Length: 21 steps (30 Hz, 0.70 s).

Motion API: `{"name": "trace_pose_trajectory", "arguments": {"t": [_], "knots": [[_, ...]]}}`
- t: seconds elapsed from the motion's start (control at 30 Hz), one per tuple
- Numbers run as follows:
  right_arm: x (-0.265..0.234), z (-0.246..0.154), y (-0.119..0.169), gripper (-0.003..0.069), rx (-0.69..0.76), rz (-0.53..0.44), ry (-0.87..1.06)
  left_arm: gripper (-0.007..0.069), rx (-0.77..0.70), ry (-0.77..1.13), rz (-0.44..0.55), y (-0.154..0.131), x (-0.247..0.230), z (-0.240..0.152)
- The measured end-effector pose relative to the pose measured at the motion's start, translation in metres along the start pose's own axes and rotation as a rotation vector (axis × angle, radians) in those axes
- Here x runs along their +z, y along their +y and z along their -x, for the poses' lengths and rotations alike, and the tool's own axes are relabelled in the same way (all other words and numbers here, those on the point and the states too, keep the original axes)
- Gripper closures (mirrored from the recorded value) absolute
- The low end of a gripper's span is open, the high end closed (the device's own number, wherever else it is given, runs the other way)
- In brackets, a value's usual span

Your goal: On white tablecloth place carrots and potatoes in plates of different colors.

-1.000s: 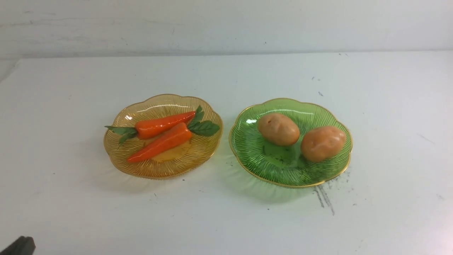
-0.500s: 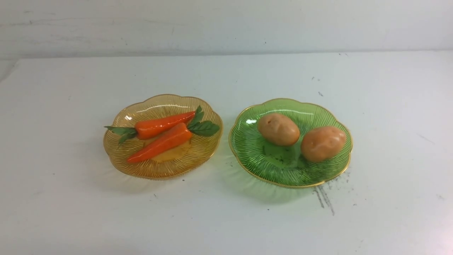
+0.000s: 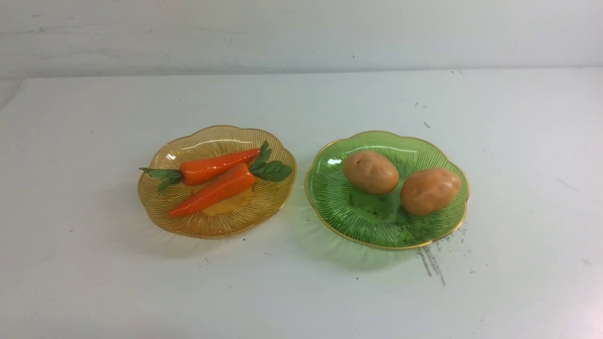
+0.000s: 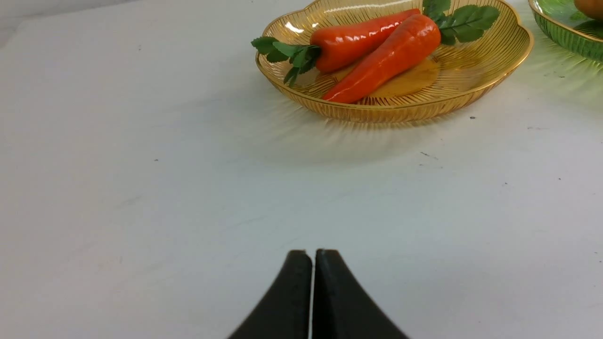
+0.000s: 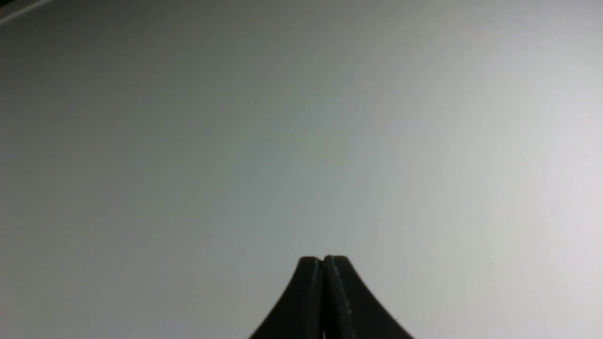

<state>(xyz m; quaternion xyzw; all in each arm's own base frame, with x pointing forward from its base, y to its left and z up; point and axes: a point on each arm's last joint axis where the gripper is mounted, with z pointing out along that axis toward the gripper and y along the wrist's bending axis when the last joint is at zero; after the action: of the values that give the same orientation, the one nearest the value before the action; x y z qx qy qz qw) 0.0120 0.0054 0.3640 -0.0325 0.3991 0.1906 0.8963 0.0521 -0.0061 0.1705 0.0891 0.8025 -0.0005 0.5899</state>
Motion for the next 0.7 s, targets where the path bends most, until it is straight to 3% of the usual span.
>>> {"name": "trace_pose_trajectory", "arguments": {"t": [0.4, 0.5, 0.6, 0.7], "knots": [[-0.002, -0.003, 0.001, 0.0673, -0.054, 0.009, 0.031, 0.0629, -0.001, 0.000, 0.000, 0.000, 0.000, 0.000], [-0.011, -0.020, -0.003, 0.0673, -0.174, -0.066, 0.154, 0.0629, -0.001, 0.000, 0.000, 0.000, 0.000, 0.000], [-0.019, -0.043, -0.011, 0.0673, -0.197, -0.160, 0.283, 0.0629, -0.002, 0.000, 0.000, 0.000, 0.000, 0.000], [-0.047, -0.096, -0.029, 0.0673, -0.190, -0.326, 0.532, 0.0629, -0.002, 0.000, -0.001, 0.000, 0.000, 0.000]]}}
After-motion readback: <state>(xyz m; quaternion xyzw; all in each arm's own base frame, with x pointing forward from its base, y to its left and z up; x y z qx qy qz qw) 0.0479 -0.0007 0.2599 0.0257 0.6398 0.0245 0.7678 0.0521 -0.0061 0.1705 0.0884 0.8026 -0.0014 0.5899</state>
